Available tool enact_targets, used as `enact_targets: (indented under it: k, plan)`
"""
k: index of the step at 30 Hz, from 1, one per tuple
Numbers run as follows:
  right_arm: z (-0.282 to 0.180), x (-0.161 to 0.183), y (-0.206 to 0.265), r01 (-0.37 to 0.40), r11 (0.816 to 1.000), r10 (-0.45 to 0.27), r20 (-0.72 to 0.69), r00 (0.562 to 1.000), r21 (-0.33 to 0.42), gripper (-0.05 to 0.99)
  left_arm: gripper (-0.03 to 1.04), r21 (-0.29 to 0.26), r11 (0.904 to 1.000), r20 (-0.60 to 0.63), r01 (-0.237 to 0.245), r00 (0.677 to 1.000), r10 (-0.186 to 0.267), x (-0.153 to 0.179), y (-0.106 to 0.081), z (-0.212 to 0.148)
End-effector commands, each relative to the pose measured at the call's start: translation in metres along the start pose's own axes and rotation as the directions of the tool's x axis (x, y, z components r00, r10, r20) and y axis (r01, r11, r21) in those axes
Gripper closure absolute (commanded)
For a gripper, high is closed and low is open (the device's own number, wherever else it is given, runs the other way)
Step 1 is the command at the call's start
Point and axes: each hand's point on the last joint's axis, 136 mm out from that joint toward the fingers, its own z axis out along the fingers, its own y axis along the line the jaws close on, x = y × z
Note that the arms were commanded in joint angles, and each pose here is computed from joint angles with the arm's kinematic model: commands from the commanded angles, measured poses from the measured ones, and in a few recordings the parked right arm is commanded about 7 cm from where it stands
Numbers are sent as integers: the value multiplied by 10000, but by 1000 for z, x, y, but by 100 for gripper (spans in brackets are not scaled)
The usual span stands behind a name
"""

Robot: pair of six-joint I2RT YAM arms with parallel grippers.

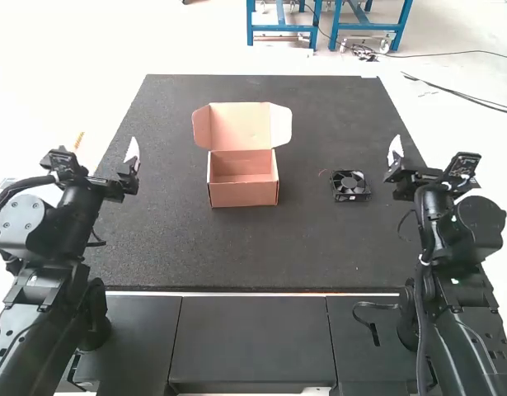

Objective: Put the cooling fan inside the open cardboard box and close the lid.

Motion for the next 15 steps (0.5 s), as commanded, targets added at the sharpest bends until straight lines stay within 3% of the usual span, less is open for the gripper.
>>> enact_targets:
  k: [1, 6, 10, 15]
  plan:
    - [-6, 55, -18, -187, 9974, 252, -931, 9953, 698, 2, 5, -639, 9973, 527, 364, 9981, -331, -12, 12, -2]
    - [-3, 27, -22, -539, 9928, 572, -277, 9980, 1073, 2, 5, -697, 9965, 1065, 461, 9936, -385, -36, 14, -2]
    - [-1, 3, -21, -839, 9899, 839, 48, 9965, 1139, 2, 5, -632, 9967, 841, 512, 9954, -458, -52, 14, 4]
    - [9, -4, -21, -869, 9879, 930, -427, 9947, 1281, 2, 5, -401, 9978, 128, 519, 9986, -514, -57, 12, 18]
